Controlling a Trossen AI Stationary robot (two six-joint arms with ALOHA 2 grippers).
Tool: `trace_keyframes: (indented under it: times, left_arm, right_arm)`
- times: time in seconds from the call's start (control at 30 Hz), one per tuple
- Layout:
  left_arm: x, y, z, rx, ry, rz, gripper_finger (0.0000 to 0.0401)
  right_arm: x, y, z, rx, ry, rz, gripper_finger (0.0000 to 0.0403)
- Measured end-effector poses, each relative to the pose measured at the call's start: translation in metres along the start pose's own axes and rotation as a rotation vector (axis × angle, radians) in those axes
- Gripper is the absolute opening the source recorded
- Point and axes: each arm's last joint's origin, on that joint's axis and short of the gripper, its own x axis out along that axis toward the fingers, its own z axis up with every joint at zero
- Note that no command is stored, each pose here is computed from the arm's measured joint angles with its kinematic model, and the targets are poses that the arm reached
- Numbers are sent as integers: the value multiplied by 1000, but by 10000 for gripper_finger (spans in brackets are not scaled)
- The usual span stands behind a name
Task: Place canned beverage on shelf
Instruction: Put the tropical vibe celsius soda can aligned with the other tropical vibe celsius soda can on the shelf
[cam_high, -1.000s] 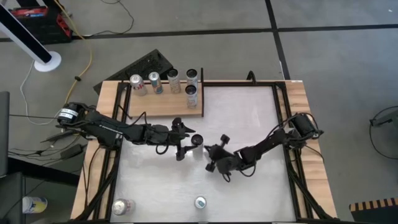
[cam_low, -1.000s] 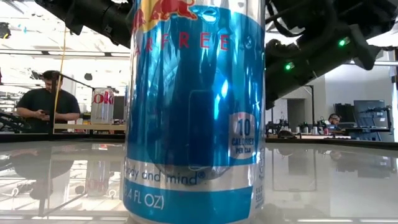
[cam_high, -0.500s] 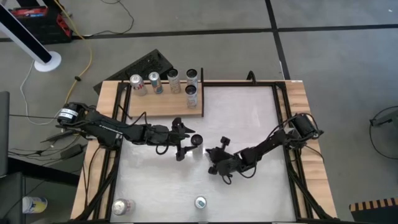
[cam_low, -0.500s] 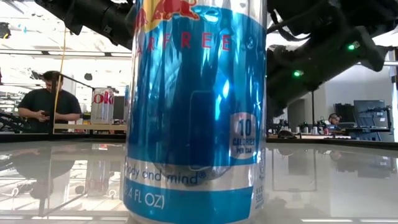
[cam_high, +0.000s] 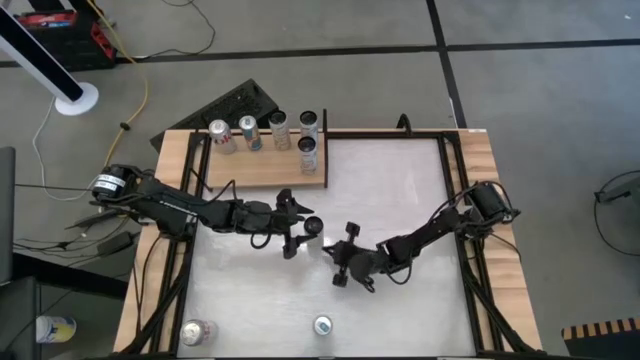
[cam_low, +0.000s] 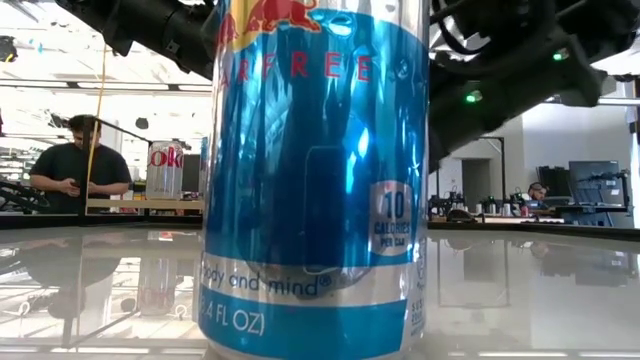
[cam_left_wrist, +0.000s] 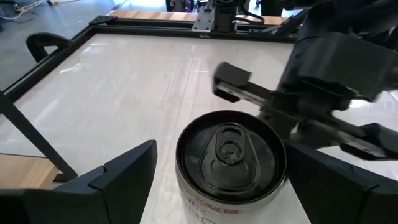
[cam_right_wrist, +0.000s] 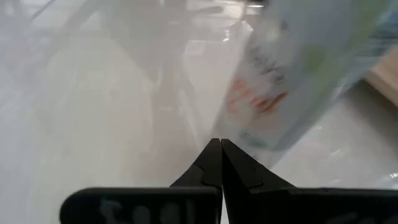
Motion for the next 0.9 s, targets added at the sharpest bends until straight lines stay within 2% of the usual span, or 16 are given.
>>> trace_keyframes:
  times: [0.2, 0.7, 0.9]
  left_arm:
    - [0, 0, -1, 2, 14, 1, 328]
    - [0, 0, -2, -42, 22, 2, 325]
    - [0, -1, -2, -33, 23, -22, 283]
  right_arm:
    - [-3, 2, -7, -48, 50, 0, 22]
    - [0, -2, -7, -18, 63, -18, 22]
    - [0, -2, -7, -18, 63, -18, 22]
